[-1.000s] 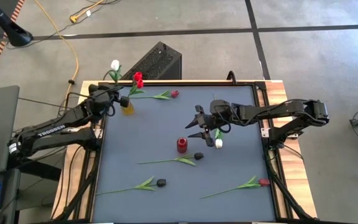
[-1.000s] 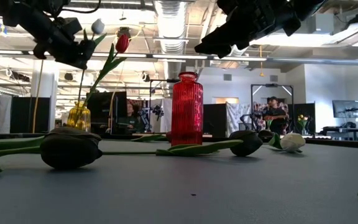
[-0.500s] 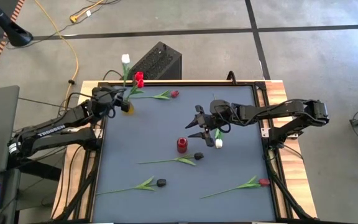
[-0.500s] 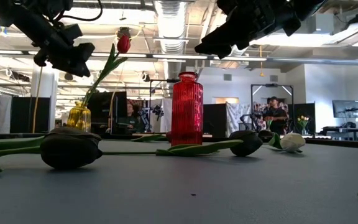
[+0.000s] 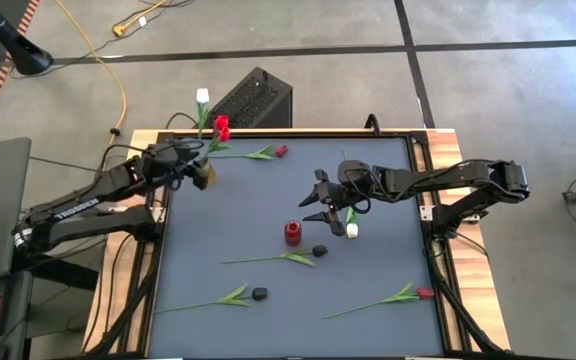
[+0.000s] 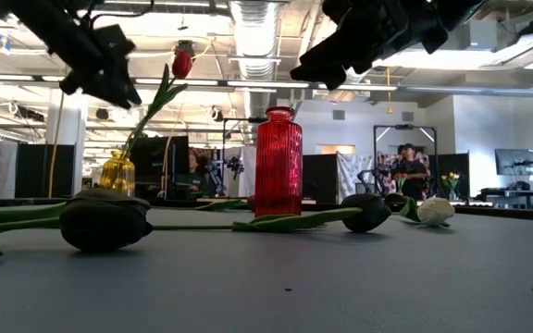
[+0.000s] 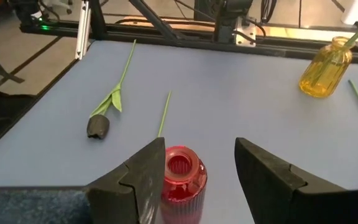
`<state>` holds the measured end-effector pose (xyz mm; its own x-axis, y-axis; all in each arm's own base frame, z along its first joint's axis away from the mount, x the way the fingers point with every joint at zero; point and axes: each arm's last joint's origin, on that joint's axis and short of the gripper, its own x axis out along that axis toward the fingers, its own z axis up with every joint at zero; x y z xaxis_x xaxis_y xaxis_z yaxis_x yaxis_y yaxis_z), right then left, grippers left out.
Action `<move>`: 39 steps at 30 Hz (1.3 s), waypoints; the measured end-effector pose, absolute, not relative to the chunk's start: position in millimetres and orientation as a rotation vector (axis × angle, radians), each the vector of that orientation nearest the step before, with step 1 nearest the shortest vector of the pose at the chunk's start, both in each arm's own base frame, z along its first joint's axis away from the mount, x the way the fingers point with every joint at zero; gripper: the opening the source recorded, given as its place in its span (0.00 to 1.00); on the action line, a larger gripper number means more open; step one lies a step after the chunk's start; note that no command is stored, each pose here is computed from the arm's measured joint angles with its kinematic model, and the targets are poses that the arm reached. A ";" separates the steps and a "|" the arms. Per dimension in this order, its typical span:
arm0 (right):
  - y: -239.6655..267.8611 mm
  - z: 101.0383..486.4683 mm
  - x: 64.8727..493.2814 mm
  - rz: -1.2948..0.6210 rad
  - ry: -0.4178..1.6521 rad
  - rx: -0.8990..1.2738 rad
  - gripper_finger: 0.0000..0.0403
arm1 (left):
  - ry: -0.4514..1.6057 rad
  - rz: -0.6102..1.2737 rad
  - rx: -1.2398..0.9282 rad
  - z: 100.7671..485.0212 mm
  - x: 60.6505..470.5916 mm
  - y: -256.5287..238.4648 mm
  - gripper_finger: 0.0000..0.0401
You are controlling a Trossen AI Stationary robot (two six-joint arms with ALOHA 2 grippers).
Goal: Sort flowers into vase by color
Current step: Put the black tulip into the yellow vase
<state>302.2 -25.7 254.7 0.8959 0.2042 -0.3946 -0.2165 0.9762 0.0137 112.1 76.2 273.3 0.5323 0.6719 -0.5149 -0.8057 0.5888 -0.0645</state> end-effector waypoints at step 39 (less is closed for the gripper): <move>-69.7 209.1 231.7 0.508 1.257 -1.005 0.54 | 0.721 0.386 -0.280 278.4 155.3 0.3 0.41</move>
<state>231.7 -69.7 209.1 0.2798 -0.1963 -0.9398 -0.7942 0.5026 -0.3414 155.3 0.3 278.4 0.6862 0.2447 -0.6850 -0.4344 0.8932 -0.1162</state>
